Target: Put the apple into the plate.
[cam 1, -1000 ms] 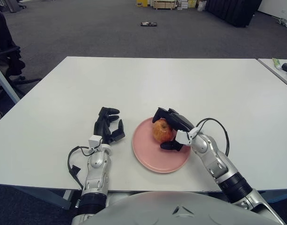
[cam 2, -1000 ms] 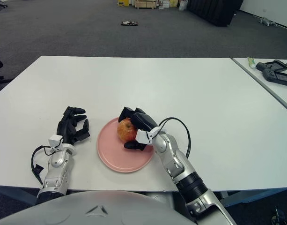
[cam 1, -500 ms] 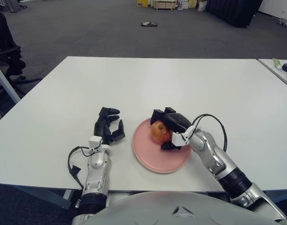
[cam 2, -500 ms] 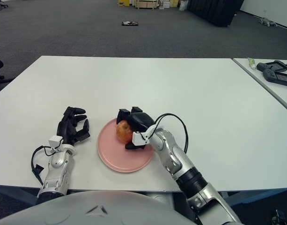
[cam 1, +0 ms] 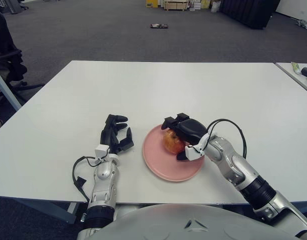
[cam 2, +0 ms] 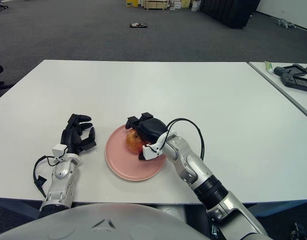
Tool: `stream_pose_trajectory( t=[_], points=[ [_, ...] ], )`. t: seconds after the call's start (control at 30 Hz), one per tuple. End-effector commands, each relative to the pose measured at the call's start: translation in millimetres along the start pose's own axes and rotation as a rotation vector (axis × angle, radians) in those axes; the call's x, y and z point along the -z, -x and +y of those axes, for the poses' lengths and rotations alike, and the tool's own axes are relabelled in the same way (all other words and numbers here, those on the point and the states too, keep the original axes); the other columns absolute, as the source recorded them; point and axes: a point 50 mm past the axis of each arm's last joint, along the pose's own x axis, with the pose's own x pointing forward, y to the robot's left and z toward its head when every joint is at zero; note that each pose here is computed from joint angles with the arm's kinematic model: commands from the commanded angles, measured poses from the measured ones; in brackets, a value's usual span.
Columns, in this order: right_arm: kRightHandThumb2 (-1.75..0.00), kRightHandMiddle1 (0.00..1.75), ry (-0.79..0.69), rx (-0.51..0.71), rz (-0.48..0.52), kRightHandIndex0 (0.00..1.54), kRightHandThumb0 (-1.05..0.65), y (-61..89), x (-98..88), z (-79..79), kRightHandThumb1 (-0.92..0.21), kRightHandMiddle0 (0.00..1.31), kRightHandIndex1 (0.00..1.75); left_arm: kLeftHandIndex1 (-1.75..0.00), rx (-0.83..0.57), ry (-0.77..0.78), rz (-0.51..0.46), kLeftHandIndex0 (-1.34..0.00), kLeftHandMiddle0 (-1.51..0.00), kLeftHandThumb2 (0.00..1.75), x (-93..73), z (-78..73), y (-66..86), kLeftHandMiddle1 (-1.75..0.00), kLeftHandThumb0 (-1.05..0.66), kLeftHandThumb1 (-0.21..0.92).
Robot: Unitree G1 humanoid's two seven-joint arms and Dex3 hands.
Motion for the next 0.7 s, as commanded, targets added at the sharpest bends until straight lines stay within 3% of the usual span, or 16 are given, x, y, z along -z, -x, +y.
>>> stream_pose_trajectory(
  t=[0.0, 0.1, 0.37, 0.67],
  points=[
    [-0.85, 0.19, 0.011, -0.042, 0.036, 0.0, -0.81, 3.9, 6.5, 5.1, -0.44, 0.0, 0.02, -1.75, -0.004, 0.004, 0.084, -0.32, -0.55, 1.23, 15.1, 3.4, 7.0, -1.73, -0.01, 0.4],
    [-0.79, 0.05, -0.003, -0.031, 0.031, 0.0, -0.87, 4.8, 6.3, 3.3, -0.47, 0.0, 0.0, -1.75, -0.004, 0.001, 0.082, -0.32, -0.55, 1.22, 14.8, 3.4, 6.7, -1.72, -0.01, 0.41],
    [-0.67, 0.0, -0.064, 0.028, -0.002, 0.0, -0.95, 10.3, 7.1, -3.4, -0.51, 0.0, 0.0, -1.75, -0.008, 0.002, 0.09, -0.31, -0.55, 1.21, 15.0, 3.6, 6.6, -1.72, -0.01, 0.42],
    [-0.6, 0.0, -0.195, 0.099, -0.043, 0.0, -1.02, 34.1, 13.7, -27.8, -0.53, 0.0, 0.0, -1.75, -0.005, -0.003, 0.093, -0.31, -0.54, 1.2, 13.8, 4.1, 7.0, -1.72, -0.01, 0.43]
  ],
)
